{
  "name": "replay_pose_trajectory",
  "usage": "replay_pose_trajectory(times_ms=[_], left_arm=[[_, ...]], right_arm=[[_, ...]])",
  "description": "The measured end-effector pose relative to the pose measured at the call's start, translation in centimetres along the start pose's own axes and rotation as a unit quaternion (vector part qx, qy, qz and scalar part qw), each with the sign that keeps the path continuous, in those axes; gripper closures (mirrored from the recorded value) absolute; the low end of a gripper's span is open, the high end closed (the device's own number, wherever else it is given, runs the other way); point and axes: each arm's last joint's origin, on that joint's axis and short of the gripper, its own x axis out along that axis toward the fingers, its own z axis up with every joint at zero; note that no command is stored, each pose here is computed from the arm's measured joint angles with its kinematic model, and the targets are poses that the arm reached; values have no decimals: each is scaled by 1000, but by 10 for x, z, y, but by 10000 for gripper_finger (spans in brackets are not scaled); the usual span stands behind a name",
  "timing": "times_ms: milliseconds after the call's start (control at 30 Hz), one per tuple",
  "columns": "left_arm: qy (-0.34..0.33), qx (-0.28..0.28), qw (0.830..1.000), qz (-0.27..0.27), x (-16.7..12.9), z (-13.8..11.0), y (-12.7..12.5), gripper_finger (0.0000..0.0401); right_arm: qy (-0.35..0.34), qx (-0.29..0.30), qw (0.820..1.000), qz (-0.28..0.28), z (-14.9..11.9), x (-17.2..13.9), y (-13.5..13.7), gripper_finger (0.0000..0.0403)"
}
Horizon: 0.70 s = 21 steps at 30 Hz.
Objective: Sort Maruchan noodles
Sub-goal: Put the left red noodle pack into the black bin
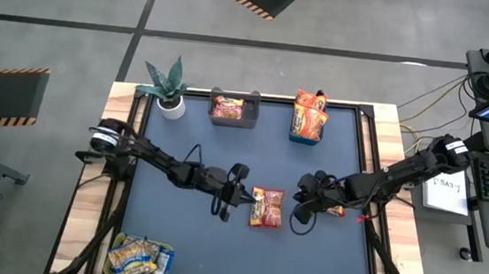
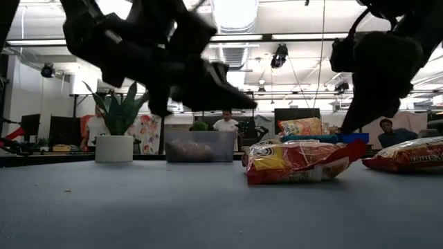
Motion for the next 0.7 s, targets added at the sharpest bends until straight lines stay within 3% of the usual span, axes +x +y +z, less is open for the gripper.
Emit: replay_pose_trajectory(times_ms=[300,700], left_arm=[[33,-9,999,-4,17,-28,-10,401],[112,-18,987,117,15,-35,-3,401]], right_arm=[[-42,-24,998,40,8,3,10,369],[-59,-21,997,49,10,4,13,369]])
